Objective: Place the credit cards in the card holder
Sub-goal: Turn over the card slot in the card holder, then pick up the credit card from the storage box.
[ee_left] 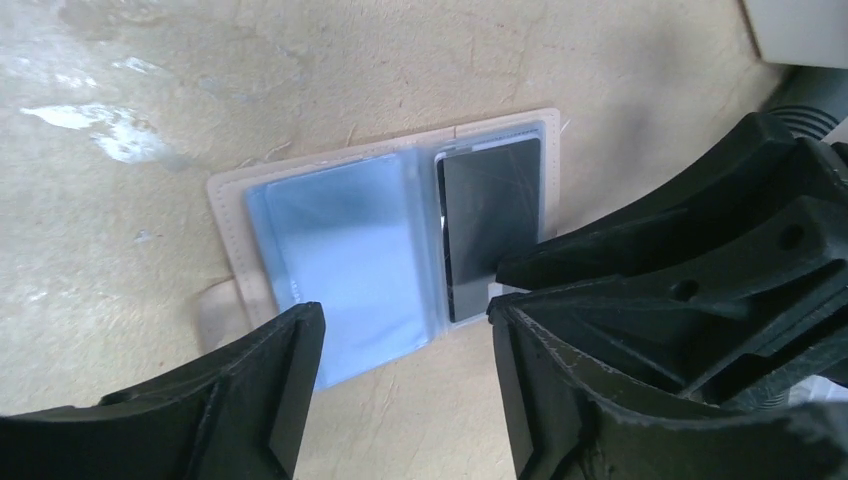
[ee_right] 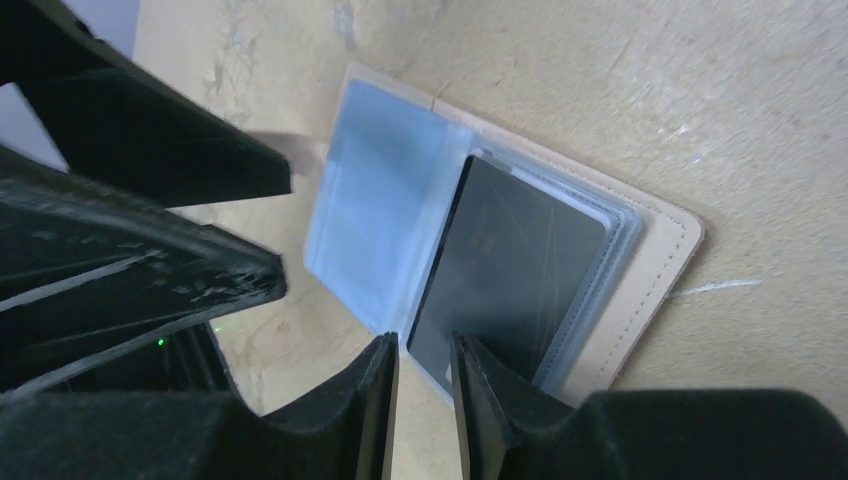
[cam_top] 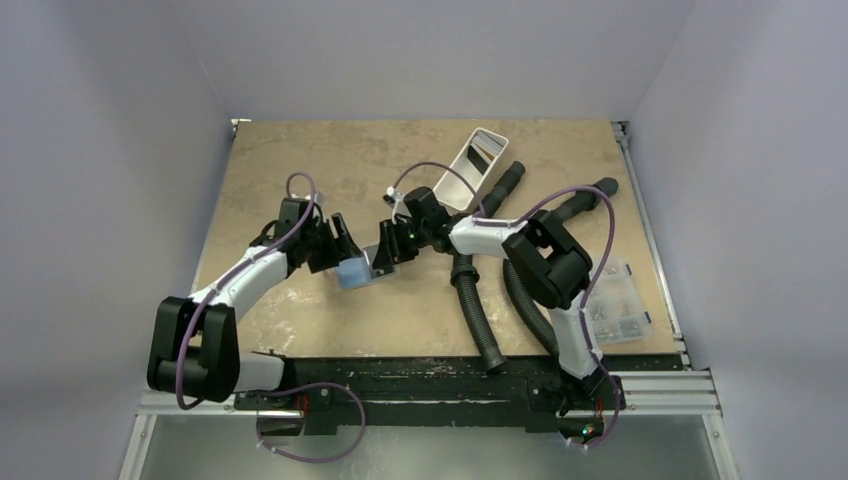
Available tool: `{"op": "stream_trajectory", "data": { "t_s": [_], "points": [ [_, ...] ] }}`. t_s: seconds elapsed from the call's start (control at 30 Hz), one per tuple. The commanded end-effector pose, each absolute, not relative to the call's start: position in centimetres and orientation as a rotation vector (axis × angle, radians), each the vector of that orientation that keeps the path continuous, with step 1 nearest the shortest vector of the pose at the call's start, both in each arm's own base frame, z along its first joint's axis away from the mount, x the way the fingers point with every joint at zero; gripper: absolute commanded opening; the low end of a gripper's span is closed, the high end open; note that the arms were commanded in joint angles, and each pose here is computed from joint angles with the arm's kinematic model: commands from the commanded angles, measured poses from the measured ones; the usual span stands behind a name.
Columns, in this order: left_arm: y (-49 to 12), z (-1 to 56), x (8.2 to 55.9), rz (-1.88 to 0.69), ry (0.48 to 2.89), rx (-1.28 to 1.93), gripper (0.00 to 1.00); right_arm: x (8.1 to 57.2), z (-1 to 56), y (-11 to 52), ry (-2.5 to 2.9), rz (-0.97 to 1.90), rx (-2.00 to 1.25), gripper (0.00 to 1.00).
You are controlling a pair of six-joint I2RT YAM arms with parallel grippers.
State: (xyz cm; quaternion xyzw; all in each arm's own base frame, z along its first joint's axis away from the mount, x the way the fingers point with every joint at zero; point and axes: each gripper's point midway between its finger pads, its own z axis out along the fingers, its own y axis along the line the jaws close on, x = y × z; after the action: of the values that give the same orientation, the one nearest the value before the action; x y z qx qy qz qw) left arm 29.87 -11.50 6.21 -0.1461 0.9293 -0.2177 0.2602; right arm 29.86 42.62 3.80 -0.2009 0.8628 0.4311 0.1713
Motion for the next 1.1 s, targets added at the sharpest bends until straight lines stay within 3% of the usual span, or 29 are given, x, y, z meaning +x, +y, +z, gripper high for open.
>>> {"op": "stream_trajectory", "data": {
  "t_s": [0.0,0.3,0.47,0.77,1.07],
  "points": [
    [-10.8,12.5,32.3,-0.540,2.348,-0.257,0.70,31.4,5.4,40.7,2.428,1.031,-0.633,0.37],
    [-15.8,20.5,36.0,-0.681,2.193,-0.001,0.74,37.7,13.3,34.0,2.303,0.571,-0.615,0.60],
    [-16.2,21.7,37.5,-0.626,2.148,0.100,0.75,42.5,18.5,25.8,2.202,0.246,-0.447,0.84],
    [-15.3,19.0,35.9,-0.549,2.188,0.148,0.76,48.0,24.5,16.9,1.931,-0.174,-0.350,0.99],
    [-15.4,20.7,35.4,-0.570,2.135,0.152,0.76,54.5,21.5,14.4,2.058,-0.064,-0.481,0.99]
  ]
}}
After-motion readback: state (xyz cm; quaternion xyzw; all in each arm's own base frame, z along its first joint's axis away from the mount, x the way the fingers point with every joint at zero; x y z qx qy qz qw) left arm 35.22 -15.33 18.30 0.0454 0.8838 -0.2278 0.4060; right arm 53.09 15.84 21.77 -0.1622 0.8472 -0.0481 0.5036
